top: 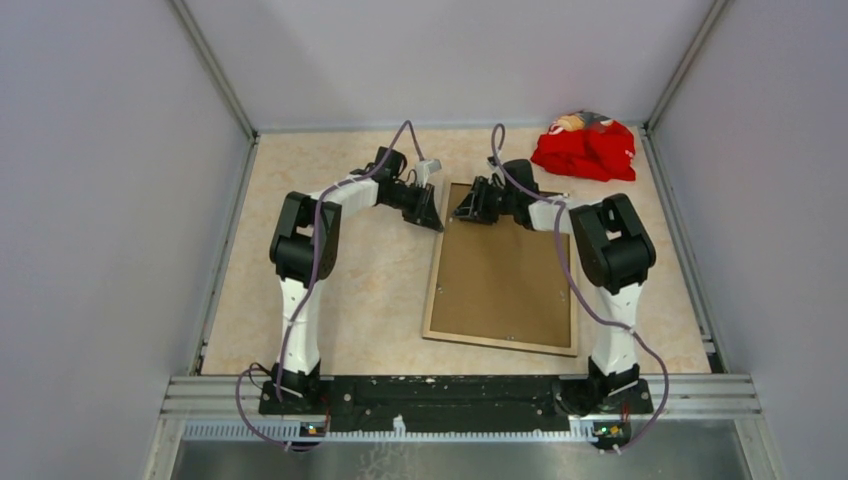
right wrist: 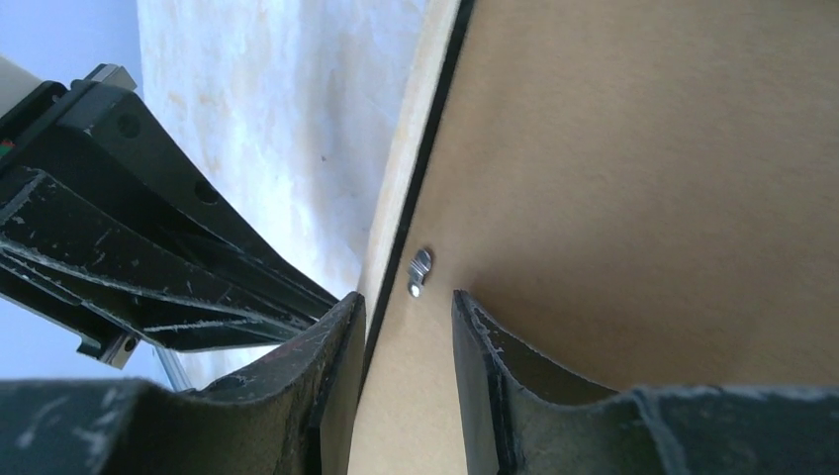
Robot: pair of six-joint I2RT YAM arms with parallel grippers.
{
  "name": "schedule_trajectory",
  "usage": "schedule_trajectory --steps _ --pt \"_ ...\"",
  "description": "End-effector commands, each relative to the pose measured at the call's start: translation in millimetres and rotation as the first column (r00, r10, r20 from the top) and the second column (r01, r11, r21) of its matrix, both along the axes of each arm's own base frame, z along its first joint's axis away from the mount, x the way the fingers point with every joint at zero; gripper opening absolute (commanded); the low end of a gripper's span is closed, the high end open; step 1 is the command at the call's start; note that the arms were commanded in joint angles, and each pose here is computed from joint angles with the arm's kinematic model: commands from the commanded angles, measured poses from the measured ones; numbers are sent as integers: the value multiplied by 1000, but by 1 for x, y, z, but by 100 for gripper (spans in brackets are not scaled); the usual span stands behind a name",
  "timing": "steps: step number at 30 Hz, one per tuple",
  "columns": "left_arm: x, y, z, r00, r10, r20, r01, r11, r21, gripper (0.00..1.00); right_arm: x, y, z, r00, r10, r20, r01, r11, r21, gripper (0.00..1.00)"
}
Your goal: Put the photo into the frame
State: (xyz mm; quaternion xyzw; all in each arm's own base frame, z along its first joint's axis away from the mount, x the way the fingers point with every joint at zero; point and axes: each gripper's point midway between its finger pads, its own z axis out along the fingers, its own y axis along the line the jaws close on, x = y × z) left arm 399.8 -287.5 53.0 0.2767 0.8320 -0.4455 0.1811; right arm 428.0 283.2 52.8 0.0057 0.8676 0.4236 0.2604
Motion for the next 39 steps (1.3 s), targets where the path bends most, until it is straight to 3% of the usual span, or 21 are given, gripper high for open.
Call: schedule_trajectory --steps 1,22,30,39 --pt "0 5 -19 1000 24 -12 -24 999 32 19 12 18 7 999 14 46 -15 1000 10 38" --pt "-8 9 -23 1000 19 -19 -19 999 32 17 7 33 0 997 73 -6 -73 996 49 34" --pt "-9 12 -24 1000 18 -20 -17 999 35 17 10 42 28 993 115 29 -118 983 140 34" --pt "-9 15 -22 1000 23 -20 -23 999 33 16 20 23 42 995 75 59 -81 991 110 34"
